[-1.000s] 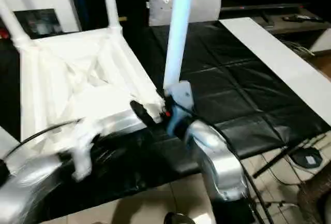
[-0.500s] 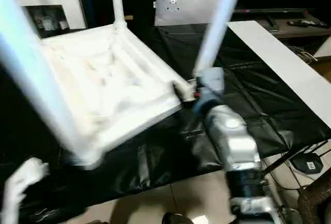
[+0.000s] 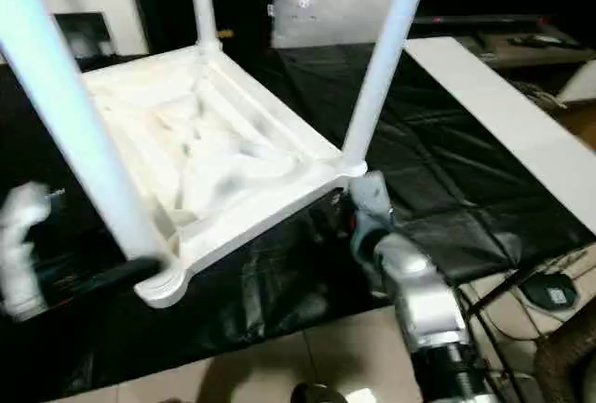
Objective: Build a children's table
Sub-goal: Rotate table base
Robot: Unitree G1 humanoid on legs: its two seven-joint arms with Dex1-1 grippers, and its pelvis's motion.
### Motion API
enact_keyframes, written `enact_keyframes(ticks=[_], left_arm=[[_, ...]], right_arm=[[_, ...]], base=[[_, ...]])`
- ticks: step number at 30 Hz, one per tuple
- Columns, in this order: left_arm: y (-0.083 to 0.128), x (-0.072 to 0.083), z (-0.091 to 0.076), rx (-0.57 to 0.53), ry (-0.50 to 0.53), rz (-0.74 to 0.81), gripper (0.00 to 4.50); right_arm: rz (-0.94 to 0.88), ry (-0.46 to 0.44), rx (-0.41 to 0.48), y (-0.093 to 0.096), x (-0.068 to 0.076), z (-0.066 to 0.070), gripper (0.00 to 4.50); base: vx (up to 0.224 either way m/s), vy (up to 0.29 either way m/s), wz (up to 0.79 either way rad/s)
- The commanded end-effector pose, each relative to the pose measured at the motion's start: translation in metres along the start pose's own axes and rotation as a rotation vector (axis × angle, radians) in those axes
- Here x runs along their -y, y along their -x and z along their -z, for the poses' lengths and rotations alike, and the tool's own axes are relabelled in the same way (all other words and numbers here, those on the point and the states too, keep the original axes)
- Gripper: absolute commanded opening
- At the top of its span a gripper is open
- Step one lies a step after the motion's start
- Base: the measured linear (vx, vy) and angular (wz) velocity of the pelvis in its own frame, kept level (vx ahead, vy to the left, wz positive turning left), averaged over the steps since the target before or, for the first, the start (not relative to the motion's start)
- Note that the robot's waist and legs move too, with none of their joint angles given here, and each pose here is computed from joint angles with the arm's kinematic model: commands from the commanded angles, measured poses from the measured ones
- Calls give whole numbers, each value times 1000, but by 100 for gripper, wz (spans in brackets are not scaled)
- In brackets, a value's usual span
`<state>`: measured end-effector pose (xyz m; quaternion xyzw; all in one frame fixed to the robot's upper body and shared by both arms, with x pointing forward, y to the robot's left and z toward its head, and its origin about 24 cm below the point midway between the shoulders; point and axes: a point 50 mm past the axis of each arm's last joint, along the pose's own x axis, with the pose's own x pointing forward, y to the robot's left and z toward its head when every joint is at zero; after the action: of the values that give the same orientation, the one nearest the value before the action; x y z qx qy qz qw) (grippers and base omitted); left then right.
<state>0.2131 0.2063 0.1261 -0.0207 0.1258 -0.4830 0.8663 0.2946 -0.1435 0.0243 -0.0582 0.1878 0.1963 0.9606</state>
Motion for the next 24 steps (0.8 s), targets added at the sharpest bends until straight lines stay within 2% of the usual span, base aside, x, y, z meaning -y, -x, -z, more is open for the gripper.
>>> enact_keyframes(ticks=[1,2,4,7,8,11,13,22,24], left_arm=[[-10,6,-1,15,10,61,401],[-23,14,-3,27,29,145,425],[-27,17,-4,28,35,172,428],[-42,24,-4,26,30,239,444],[-53,29,-4,31,28,284,444],[-64,33,-5,32,19,323,444],[-80,42,-8,47,16,382,444],[-109,54,-15,98,11,454,444],[-121,62,-18,126,18,482,444]], right_arm=[[13,15,-11,-3,1,1,450],[5,17,-14,-10,-3,2,450],[1,16,-11,-12,-4,2,450],[-23,-7,30,-20,-10,-6,450],[-31,-20,54,-27,-13,-13,450],[-39,-7,75,-31,-17,-19,450],[-71,4,104,-35,-23,-29,450],[-96,13,121,-40,-30,-32,450],[-137,14,129,-43,-38,-35,450]], base=[[0,0,0],[0,0,0],[0,0,0],[0,0,0],[0,0,0],[0,0,0],[0,0,0],[0,0,0],[0,0,0]])
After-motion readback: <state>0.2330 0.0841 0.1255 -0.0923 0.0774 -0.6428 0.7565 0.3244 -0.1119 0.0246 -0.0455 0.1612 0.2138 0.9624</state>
